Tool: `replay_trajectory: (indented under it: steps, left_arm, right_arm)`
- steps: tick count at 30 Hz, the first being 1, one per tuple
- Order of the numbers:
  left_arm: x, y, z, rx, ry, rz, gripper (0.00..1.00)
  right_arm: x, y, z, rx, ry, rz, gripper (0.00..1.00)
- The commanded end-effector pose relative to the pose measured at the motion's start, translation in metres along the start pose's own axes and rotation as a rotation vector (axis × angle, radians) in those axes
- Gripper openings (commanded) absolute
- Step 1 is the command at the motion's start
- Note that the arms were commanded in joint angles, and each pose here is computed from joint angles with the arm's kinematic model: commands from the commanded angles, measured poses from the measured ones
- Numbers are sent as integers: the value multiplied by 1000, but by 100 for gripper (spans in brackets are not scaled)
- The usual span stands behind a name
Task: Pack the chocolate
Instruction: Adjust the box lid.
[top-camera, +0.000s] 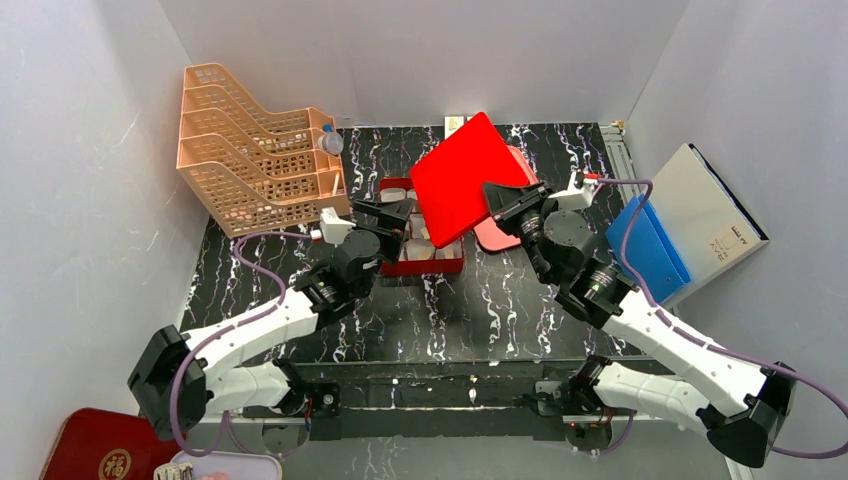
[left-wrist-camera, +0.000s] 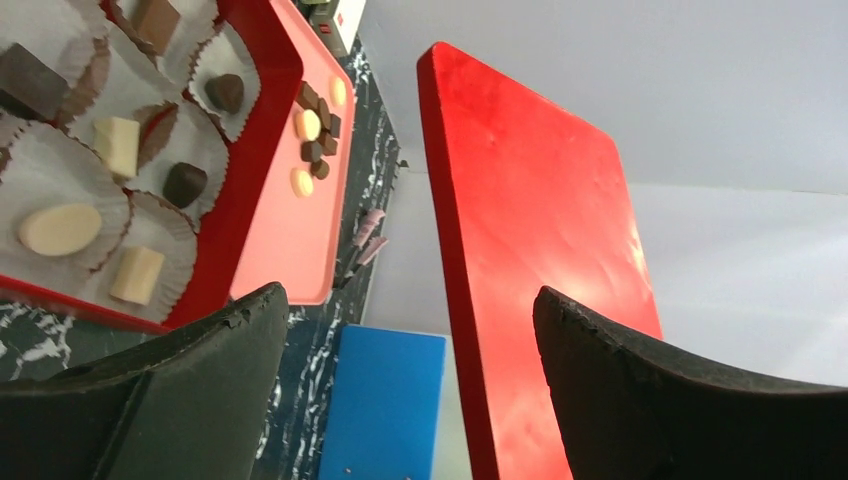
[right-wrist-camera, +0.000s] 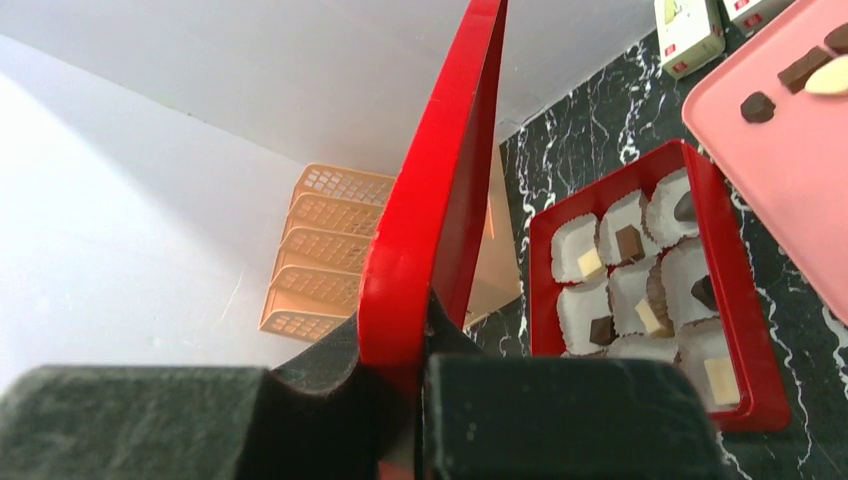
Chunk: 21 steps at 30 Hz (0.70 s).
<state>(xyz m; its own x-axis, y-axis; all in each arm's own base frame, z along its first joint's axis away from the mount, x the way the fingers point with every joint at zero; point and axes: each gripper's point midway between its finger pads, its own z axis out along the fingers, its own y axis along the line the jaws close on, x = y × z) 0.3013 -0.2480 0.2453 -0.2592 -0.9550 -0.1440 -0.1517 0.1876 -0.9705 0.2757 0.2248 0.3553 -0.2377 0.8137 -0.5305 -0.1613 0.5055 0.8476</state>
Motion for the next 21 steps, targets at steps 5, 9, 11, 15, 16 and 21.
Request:
replay_trajectory:
  steps: [5,9,11,15,16,21]
  left_arm:
    - [2,-4,23,12,42,27,86]
    - [9,-8,33,14,77,46,85]
    - [10,-11,36,20,80,49,85]
    - [9,-16,40,29,81,45,82]
    - [10,-18,41,34,83,43,80]
    - [11,-23,41,53,85,16,63]
  right_arm:
    - [-10,32,-17,-98,54,144,1]
    - [-5,34,-18,-104,83,153,1]
    - [-4,33,-19,-105,89,156,1]
    - [3,32,-19,-104,112,171,1]
    - [5,30,-19,-102,119,180,1]
    - [13,22,-18,-86,135,211,1]
